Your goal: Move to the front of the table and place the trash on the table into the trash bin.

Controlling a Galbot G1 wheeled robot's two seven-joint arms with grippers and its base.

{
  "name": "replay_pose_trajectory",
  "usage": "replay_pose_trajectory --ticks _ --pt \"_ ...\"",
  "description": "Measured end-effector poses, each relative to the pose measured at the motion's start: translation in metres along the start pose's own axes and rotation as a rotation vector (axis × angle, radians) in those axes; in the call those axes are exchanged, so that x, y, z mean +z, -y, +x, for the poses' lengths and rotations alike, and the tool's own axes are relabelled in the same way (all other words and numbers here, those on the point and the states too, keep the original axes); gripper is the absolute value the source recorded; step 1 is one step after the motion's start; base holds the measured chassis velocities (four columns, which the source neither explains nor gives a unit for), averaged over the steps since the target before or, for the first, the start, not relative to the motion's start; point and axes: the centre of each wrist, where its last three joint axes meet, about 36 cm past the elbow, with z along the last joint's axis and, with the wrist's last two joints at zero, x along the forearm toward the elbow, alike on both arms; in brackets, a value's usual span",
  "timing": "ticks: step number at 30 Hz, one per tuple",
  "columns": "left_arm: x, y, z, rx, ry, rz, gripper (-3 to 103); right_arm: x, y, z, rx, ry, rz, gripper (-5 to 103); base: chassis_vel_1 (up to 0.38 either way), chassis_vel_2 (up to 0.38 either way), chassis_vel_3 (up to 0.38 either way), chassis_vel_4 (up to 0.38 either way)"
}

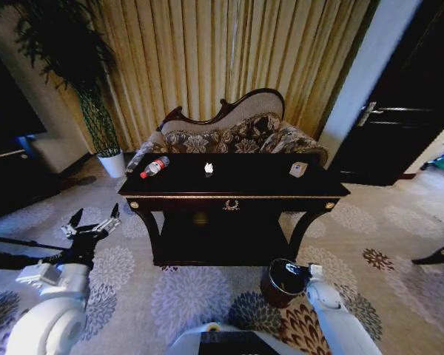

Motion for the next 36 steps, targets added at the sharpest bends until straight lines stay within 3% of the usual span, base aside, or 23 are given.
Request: replay_pose_trajectory --ticks 5,11,13,18,24,36 --pt "0.000 -0.001 -0.002 0.000 0.003 0.000 100 -0.042 0.003 0.015 -0.007 0.148 -0.018 100 0.000 0.000 0.000 0.000" --pt "0.003 -0.001 -0.007 0.001 0.006 0.006 100 -0.092 0.005 0.053 -0.097 0.332 0.009 100 0.000 0.000 0.000 0.000" --pt "0.006 0.001 -0.010 0.005 0.004 0.017 100 -0.121 -0.004 0.086 -0.167 0.433 0.026 100 0.000 0.000 0.000 0.000" --pt "0.006 0.002 -0.012 0.009 0.003 0.015 100 -0.165 -0.025 0.129 -0.266 0.544 0.018 100 0.000 0.000 0.000 0.000" --pt "0.004 0.001 -0.010 0.010 0.007 0.008 100 -0.203 -0.051 0.163 -0.344 0.596 -0.001 100 0.000 0.000 0.000 0.000" --pt "-0.004 0.006 -0.010 0.034 0.014 0.003 100 -0.208 -0.048 0.165 -0.329 0.574 -0.013 100 0.000 0.000 0.000 0.000"
